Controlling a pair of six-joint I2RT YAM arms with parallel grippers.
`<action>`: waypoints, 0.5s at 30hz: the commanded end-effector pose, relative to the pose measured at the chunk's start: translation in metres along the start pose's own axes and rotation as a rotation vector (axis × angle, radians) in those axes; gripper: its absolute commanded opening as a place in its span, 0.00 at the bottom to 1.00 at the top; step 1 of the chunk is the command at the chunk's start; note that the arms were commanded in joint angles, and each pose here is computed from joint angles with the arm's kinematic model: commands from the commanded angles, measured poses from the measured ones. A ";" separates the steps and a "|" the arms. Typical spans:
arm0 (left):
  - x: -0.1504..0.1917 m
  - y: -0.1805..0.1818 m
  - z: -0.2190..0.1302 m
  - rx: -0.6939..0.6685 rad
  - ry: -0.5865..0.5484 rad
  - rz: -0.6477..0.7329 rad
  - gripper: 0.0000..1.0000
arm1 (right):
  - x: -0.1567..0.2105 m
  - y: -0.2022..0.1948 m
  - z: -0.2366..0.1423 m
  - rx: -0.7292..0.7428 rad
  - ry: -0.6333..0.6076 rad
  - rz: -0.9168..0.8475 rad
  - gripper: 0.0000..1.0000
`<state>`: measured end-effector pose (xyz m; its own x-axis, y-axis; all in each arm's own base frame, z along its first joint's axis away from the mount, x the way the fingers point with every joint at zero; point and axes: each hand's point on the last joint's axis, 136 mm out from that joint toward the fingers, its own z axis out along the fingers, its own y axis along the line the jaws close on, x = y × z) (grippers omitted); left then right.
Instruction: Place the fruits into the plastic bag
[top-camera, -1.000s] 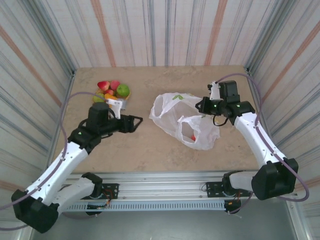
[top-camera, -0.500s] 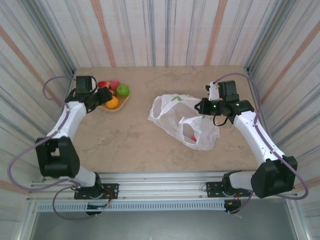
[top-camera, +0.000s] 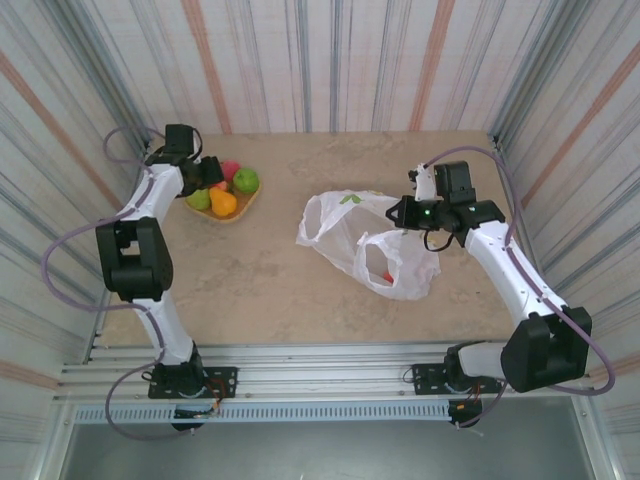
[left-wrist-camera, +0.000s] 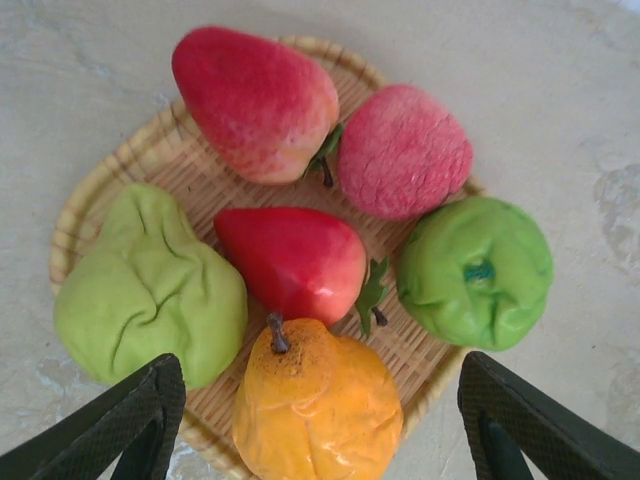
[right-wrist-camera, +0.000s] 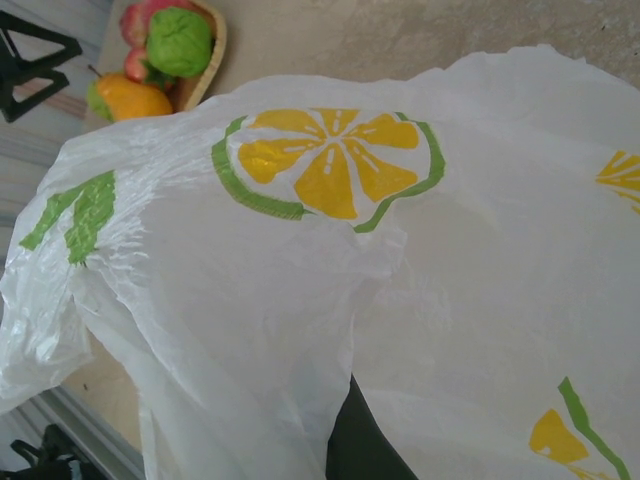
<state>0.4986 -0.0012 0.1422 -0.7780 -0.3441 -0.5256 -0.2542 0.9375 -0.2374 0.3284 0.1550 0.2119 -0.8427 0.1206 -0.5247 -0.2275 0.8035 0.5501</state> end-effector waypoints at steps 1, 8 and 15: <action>0.010 -0.001 -0.005 0.011 0.032 0.008 0.75 | 0.003 -0.001 0.001 -0.017 -0.001 0.010 0.00; 0.032 -0.003 0.002 0.009 0.072 0.001 0.77 | 0.004 0.000 0.003 -0.023 0.003 0.016 0.00; 0.047 -0.005 0.012 -0.001 0.104 -0.001 0.79 | 0.006 0.000 0.003 -0.028 0.007 0.021 0.00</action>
<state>0.4753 -0.0207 0.1093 -0.8328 -0.3270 -0.4466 -0.2446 0.9412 -0.2329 0.3282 0.1572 0.2092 -0.8446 0.1265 -0.5202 -0.2287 0.7933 0.5642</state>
